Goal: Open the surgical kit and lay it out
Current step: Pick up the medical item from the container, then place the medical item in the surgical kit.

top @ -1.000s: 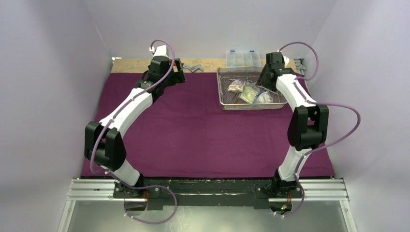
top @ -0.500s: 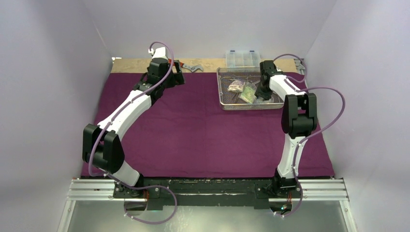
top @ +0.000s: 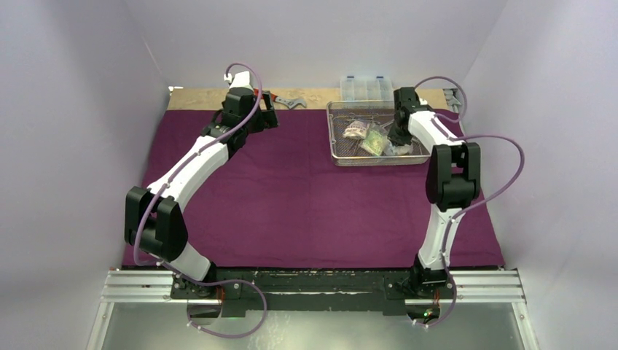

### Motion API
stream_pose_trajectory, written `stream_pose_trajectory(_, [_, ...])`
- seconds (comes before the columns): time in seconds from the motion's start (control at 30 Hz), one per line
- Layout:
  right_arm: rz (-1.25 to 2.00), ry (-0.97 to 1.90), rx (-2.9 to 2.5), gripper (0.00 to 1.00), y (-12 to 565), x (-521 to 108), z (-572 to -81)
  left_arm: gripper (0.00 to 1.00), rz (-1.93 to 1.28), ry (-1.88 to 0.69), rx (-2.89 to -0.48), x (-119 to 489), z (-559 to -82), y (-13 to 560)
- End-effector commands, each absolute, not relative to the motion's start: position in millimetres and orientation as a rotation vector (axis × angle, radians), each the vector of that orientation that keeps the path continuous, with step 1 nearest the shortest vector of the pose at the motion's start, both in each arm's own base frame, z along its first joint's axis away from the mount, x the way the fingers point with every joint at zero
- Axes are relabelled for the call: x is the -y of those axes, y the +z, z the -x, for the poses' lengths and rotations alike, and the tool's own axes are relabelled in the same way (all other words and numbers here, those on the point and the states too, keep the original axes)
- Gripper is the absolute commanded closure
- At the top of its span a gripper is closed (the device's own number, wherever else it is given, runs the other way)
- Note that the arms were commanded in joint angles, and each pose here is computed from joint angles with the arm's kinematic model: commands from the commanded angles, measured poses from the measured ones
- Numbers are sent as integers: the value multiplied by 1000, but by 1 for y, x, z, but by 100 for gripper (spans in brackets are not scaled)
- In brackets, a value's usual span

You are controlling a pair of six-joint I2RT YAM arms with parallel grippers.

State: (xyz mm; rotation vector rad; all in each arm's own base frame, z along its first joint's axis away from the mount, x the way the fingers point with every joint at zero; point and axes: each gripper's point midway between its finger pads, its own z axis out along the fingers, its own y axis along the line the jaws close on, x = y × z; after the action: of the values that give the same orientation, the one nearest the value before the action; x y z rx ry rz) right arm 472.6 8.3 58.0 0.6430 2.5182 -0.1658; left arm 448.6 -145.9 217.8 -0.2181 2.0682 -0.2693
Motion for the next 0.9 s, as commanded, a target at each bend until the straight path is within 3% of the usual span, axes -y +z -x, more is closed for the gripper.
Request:
stream_pose_trajectory(0.0, [-645, -151, -2330, 100, 140, 1, -483, 12, 214, -298, -2014, 149, -454, 238])
stream_pose_trajectory(0.23, [-656, -188, -2314, 100, 173, 10, -448, 12, 213, -314, -2017, 150, -449, 237])
stream_pose_trajectory(0.67, [-667, -409, -2603, 100, 129, 34, -254, 13, 212, -348, -2061, 151, -432, 223])
stream_pose_trajectory(0.87, [-658, -503, -2714, 100, 103, 41, -201, 13, 222, -352, -2077, 148, -421, 218])
